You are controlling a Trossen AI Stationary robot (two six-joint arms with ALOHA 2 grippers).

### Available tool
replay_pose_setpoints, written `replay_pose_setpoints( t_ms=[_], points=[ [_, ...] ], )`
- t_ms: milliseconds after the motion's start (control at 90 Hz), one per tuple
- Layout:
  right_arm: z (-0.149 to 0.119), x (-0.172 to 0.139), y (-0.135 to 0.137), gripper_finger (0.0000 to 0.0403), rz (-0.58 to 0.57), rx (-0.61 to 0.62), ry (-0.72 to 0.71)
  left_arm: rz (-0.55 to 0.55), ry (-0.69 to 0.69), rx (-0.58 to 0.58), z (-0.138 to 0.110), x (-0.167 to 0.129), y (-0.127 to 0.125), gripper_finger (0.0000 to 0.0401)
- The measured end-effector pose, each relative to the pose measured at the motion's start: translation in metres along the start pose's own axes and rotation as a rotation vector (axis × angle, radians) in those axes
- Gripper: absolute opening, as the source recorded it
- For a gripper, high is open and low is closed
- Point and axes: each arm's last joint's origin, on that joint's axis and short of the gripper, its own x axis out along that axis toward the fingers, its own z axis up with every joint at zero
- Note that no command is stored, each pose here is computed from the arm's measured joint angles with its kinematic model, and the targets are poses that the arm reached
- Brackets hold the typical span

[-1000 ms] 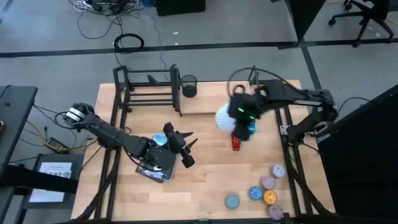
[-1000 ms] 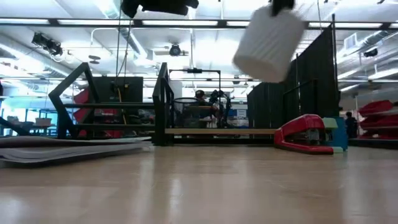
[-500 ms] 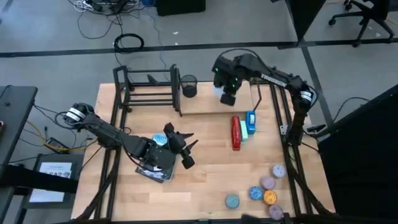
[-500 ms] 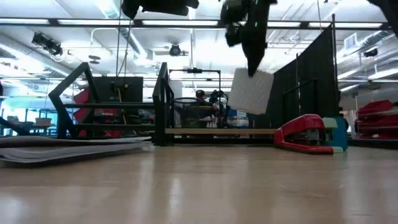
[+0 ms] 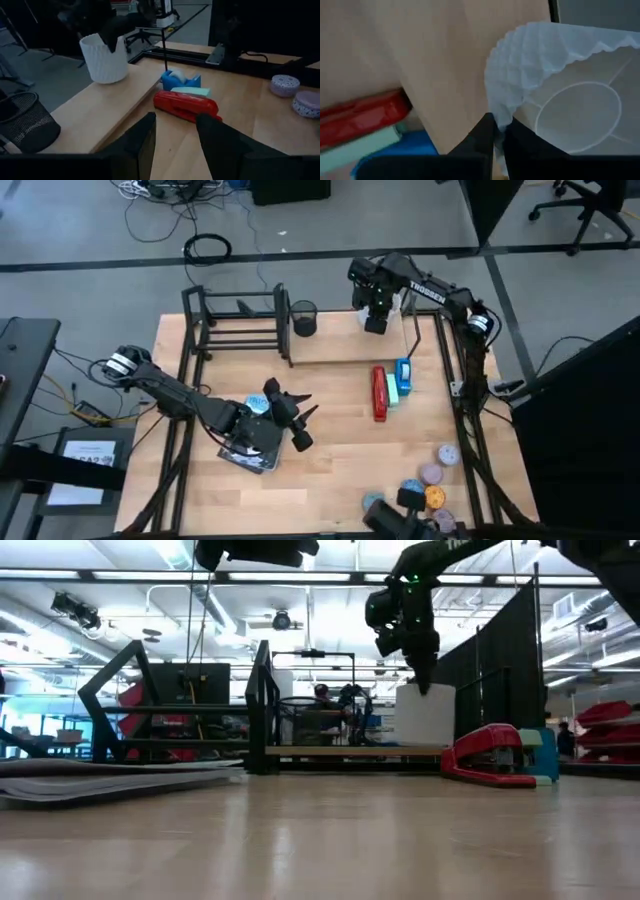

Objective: Stock shelves
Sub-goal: Put the white pen organizer on the shelf

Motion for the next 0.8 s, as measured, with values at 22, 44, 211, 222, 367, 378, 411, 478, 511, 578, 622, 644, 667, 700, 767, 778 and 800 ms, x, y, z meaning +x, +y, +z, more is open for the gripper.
replay_pose_setpoints(
  t_ms=[22,44,211,222,367,378,411,478,511,578,622,644,667,700,767,778,800],
  points=[
    [-0.002,0.0,0.0,0.0,0.006,-0.001,0.014,-0.003,0.002,0.002,0.0,0.0,0.0,0.0127],
    [-0.004,0.0,-0.001,0.0,0.012,0.001,0.025,-0.005,0.003,0.003,0.0,-0.001,0.0,0.0127],
    [-0.006,0.0,-0.004,0.0,0.015,0.011,0.034,-0.015,0.003,0.004,-0.001,-0.002,-0.002,0.0127],
    [-0.006,0.0,-0.004,0.0,0.015,0.01,0.035,-0.016,0.003,0.004,-0.001,-0.002,-0.002,0.0127],
    [-0.007,0.001,-0.003,0.0002,0.027,0.01,0.044,-0.018,0.006,0.007,-0.001,-0.003,-0.002,0.0127],
    [-0.007,0.001,-0.003,0.0003,0.027,0.01,0.045,-0.018,0.006,0.007,-0.001,-0.003,-0.002,0.0127],
    [-0.007,0.002,-0.002,0.0006,0.029,0.01,0.048,-0.018,0.006,0.008,-0.001,-0.003,-0.002,0.0127],
    [-0.008,0.005,-0.002,0.0013,0.03,0.009,0.063,-0.018,0.008,0.01,-0.002,-0.003,-0.002,0.0127],
    [-0.009,0.007,-0.002,0.0019,0.031,0.012,0.073,-0.019,0.009,0.01,-0.002,-0.003,-0.002,0.0127],
    [-0.009,0.01,-0.001,0.0032,0.036,0.013,0.086,-0.021,0.011,0.009,-0.002,-0.004,-0.003,0.0127],
    [-0.009,0.011,-0.001,0.0044,0.037,0.012,0.089,-0.021,0.012,0.004,-0.002,-0.004,-0.003,0.0127],
    [-0.009,0.011,-0.001,0.0051,0.037,0.012,0.088,-0.02,0.013,0.001,-0.003,-0.004,-0.003,0.0127],
    [-0.009,0.011,-0.001,0.0057,0.035,0.012,0.087,-0.02,0.014,-0.001,-0.003,-0.004,-0.003,0.0127],
    [-0.009,0.01,0.0,0.0069,0.031,0.01,0.083,-0.02,0.015,-0.001,-0.003,-0.004,-0.003,0.0127],
    [-0.01,0.006,0.002,0.0091,0.017,0.002,0.075,-0.02,0.014,-0.002,-0.003,-0.004,-0.003,0.0127],
    [-0.01,0.005,0.003,0.0095,0.011,0.0,0.073,-0.02,0.014,-0.002,-0.003,-0.004,-0.003,0.0127],
    [-0.011,0.002,0.004,0.0103,-0.002,-0.003,0.07,-0.02,0.013,-0.004,-0.003,-0.004,-0.003,0.0127]
  ],
)
